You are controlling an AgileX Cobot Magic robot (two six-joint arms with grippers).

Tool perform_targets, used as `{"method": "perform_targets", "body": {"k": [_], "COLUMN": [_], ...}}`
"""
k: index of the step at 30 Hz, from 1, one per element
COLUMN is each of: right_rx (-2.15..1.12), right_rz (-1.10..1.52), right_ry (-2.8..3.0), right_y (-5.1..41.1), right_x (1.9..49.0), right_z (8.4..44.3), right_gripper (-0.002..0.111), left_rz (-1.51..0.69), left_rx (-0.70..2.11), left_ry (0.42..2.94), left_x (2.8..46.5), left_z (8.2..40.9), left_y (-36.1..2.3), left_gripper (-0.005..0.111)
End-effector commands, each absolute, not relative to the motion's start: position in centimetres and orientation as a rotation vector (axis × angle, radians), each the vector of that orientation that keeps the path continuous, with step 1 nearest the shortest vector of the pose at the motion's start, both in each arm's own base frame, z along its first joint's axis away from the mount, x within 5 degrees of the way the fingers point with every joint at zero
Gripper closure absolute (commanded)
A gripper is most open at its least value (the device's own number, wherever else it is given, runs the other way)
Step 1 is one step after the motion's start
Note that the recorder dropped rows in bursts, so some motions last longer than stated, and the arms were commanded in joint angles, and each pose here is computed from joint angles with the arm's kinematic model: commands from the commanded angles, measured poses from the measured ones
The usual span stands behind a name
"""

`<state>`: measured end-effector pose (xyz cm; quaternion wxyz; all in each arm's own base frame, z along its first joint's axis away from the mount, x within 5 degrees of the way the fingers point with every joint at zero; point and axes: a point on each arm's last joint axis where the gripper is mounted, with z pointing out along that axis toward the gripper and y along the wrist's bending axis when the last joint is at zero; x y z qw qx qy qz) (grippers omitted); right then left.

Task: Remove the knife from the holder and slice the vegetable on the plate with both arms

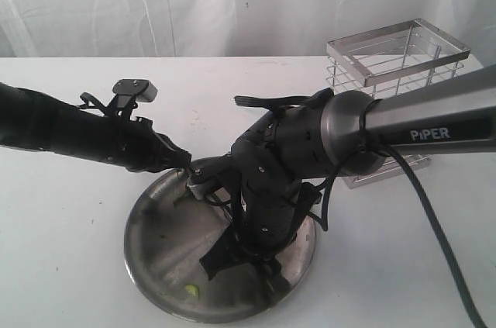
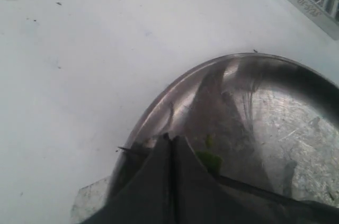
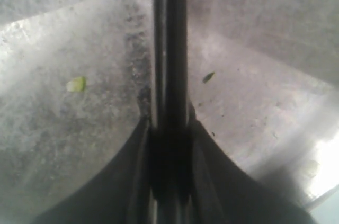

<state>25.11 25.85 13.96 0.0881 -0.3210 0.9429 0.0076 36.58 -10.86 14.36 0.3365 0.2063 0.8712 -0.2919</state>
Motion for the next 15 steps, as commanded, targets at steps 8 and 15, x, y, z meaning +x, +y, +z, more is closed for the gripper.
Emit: {"method": "perform_targets", "body": {"k": [8,15], "right_rx": [-0.953,-0.959], "right_rz": [0.008,-0.019], "right_ry": [2.824,2.851], "right_y": [25.72,25.43], "right_x": [25.01,24.78], "right_z": [14.04,14.24], "right_gripper": [0.108,0.108], "left_rz": [-0.806,-0.804], "left_rx": [0.528,0.556], "left_ry": [2.209,2.204], "left_x": [36.85,36.77], "left_z": [14.06,14.04], "left_y": [-11.15,-11.2], "left_gripper": [0.107,0.107]}}
